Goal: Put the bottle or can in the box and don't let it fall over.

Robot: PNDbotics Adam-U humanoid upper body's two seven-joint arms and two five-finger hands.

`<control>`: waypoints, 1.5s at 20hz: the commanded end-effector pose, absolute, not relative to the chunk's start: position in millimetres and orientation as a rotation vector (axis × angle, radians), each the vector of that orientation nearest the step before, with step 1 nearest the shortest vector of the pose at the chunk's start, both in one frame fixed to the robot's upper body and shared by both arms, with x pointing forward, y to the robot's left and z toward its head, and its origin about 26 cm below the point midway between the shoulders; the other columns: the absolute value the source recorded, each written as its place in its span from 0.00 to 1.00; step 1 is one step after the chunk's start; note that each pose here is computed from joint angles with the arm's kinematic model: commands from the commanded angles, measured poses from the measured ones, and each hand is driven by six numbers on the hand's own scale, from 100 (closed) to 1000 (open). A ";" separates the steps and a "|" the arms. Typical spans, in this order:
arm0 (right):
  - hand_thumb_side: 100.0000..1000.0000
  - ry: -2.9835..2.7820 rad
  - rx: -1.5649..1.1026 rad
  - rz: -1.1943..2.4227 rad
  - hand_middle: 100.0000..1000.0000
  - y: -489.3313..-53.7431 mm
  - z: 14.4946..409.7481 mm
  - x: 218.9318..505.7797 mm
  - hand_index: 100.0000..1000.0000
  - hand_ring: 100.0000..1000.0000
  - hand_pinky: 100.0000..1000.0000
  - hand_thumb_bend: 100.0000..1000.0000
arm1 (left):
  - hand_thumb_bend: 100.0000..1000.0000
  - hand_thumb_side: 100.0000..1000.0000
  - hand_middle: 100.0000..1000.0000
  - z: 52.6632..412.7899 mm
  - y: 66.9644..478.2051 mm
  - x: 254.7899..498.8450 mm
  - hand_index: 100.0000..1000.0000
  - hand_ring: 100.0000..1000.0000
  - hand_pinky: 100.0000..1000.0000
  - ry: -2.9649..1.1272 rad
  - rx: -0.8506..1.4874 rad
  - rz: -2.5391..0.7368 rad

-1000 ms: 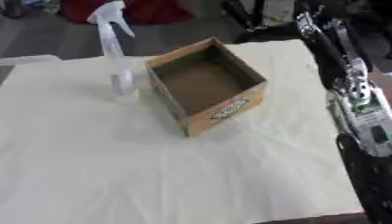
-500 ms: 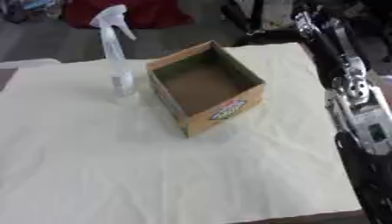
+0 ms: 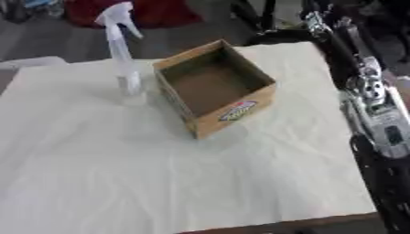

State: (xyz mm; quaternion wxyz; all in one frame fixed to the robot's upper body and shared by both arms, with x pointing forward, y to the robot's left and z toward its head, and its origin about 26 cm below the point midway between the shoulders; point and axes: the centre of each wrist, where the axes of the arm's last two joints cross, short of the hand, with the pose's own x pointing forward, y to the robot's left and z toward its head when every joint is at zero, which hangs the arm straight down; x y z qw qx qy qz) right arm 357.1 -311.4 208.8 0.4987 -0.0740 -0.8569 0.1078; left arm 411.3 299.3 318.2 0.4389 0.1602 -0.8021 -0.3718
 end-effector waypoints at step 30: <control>0.59 -2.083 -0.157 0.319 0.87 -303.0 216.4 359.2 0.87 0.91 0.84 0.00 | 0.39 0.61 0.84 323.7 259.4 468.6 0.89 0.89 0.80 -1.808 0.190 -1.263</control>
